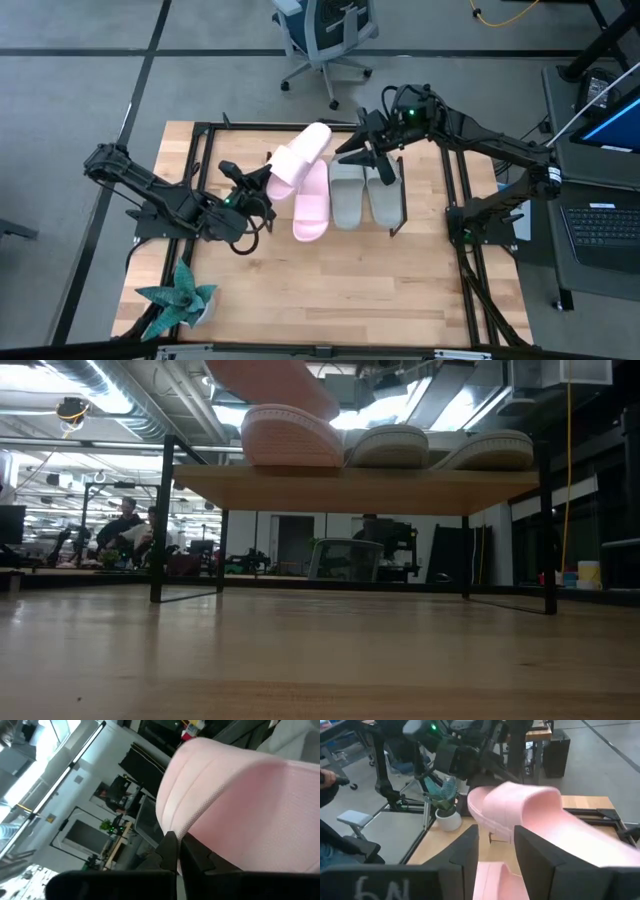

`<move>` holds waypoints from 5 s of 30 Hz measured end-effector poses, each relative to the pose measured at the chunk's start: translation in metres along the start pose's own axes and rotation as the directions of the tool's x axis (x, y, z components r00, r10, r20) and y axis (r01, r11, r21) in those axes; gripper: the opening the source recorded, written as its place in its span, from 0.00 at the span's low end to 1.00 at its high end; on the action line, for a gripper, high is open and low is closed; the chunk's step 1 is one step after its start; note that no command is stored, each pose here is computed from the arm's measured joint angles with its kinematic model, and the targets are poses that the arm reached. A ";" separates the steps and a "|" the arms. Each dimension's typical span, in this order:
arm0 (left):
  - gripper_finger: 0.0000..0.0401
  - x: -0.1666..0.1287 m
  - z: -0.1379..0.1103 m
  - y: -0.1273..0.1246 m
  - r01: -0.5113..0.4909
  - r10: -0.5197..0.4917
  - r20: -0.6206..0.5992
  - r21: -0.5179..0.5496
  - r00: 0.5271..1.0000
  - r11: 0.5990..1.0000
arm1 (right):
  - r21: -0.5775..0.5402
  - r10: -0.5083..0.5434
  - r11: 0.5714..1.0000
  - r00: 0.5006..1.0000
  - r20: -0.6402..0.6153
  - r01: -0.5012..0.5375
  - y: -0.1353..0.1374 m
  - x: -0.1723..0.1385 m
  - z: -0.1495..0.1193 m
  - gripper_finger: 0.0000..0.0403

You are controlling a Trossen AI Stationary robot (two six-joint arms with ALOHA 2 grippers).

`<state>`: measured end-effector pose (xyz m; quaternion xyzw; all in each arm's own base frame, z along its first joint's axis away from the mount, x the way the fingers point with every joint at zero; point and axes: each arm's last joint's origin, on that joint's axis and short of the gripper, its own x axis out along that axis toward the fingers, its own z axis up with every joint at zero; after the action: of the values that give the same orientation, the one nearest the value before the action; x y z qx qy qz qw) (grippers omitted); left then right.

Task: Pick and place slides into the shelf
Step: Put the pink slide on the shelf

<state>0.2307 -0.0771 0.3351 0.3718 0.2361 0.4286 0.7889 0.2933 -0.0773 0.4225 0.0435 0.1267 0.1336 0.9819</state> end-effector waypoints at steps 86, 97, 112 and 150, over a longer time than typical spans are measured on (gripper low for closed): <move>0.30 -0.050 0.007 0.033 0.456 -0.329 0.356 -0.375 0.875 0.807 | 0.079 0.194 0.979 0.980 -0.051 -0.190 -0.002 0.055 -0.022 0.31; 0.30 -0.053 -0.017 0.062 0.623 -0.471 0.424 -0.371 0.773 0.689 | 0.137 0.168 0.978 0.981 -0.096 -0.155 -0.009 0.068 -0.033 0.31; 0.30 -0.052 -0.025 0.061 0.629 -0.504 0.391 -0.332 0.770 0.703 | 0.263 0.150 0.960 0.967 -0.206 -0.092 -0.020 0.087 -0.057 0.31; 0.30 -0.052 -0.026 0.059 0.637 -0.521 0.384 -0.306 0.762 0.707 | 0.420 0.246 0.900 0.935 -0.257 -0.121 -0.017 0.101 -0.072 0.31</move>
<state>0.1557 -0.0902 0.3685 0.1540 0.1346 0.1419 0.9685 0.3733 -0.0625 0.3267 0.2325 0.2958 0.2031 0.9040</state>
